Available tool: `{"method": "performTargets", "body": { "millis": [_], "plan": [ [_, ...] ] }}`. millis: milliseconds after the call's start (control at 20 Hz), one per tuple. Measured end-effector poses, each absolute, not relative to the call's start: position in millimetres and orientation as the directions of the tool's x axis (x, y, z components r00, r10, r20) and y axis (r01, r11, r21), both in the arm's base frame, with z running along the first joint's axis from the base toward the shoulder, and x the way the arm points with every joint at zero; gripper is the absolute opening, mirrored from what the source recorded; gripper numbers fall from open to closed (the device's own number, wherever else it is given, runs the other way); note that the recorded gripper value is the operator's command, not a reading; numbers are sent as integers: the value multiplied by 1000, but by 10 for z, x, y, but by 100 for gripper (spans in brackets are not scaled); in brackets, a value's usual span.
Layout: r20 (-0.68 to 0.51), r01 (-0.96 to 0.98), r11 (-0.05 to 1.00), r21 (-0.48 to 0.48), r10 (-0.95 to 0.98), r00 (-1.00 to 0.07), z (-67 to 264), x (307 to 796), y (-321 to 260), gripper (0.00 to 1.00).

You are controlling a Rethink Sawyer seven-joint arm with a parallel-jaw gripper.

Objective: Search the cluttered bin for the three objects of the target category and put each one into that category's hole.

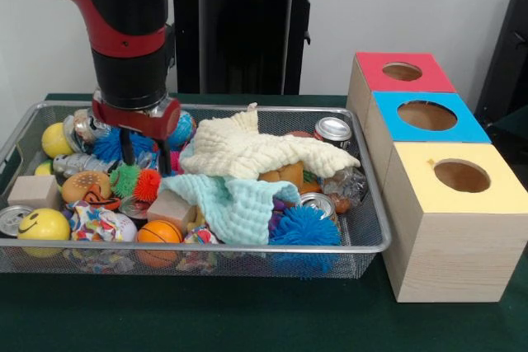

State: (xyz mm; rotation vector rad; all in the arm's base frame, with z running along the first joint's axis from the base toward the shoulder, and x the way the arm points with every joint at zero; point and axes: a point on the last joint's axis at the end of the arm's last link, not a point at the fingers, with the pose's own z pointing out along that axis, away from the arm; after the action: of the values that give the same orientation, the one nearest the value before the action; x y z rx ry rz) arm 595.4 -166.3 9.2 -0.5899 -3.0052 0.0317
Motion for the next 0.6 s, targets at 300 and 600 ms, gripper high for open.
{"method": "performTargets", "body": {
  "millis": [300,600],
  "plan": [
    [89,373,927,-35,375,-923,-125,5967,-1672,100],
    [82,376,926,-35,378,-922,-131,6041,-1744,100]
  ]
}}
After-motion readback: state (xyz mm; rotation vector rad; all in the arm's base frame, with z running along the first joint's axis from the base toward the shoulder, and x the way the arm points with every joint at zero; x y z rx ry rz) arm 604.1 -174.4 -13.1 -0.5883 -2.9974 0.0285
